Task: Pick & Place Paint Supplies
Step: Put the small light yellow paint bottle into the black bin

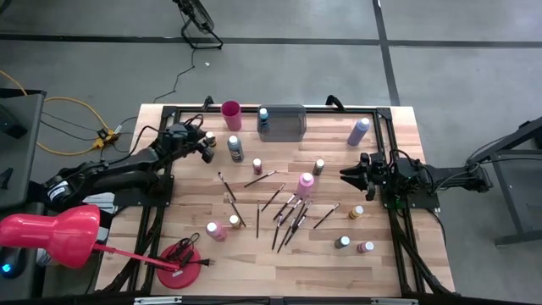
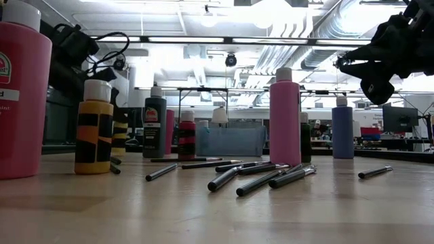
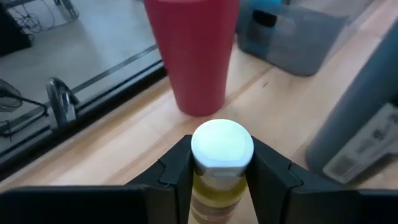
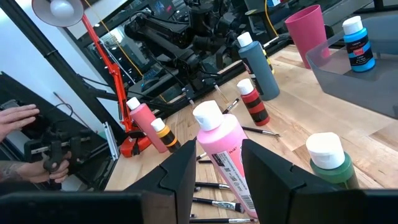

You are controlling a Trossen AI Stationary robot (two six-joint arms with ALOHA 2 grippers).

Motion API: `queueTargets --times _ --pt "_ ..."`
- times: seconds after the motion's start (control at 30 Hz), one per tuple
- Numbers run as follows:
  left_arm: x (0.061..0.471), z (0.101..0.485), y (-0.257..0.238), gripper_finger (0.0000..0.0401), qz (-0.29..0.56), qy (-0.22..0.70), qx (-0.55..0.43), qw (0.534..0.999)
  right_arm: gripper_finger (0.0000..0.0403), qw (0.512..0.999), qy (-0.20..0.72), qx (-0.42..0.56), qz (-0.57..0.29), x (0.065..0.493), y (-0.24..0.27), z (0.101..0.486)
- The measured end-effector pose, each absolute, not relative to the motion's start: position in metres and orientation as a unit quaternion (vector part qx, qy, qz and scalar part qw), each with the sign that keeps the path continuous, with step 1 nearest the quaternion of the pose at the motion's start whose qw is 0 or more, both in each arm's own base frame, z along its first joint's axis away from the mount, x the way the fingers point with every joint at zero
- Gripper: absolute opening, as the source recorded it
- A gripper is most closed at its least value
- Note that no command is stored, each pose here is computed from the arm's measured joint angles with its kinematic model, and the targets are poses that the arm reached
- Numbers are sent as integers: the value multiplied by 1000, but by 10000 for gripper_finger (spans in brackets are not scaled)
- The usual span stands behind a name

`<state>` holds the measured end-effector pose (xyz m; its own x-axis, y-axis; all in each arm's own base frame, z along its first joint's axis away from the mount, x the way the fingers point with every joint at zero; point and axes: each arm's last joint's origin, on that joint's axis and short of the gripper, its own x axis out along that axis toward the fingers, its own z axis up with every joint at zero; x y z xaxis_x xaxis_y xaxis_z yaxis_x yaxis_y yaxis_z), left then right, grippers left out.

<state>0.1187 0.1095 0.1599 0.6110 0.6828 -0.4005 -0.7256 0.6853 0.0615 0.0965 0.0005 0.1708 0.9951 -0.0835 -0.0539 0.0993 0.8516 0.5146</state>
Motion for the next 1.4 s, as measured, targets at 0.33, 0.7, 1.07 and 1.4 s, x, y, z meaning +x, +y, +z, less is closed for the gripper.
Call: queueTargets --times 0.33,0.7,1.07,1.4 --pt "136 231 123 113 368 120 11 922 123 962 15 268 -47 96 1 171" --pt "180 298 152 113 274 115 44 954 123 962 15 268 -47 96 1 171" --pt "266 289 174 113 184 161 38 969 123 962 15 268 -47 96 1 171" --pt "305 244 193 113 190 204 -6 960 123 962 15 268 -47 96 1 171"
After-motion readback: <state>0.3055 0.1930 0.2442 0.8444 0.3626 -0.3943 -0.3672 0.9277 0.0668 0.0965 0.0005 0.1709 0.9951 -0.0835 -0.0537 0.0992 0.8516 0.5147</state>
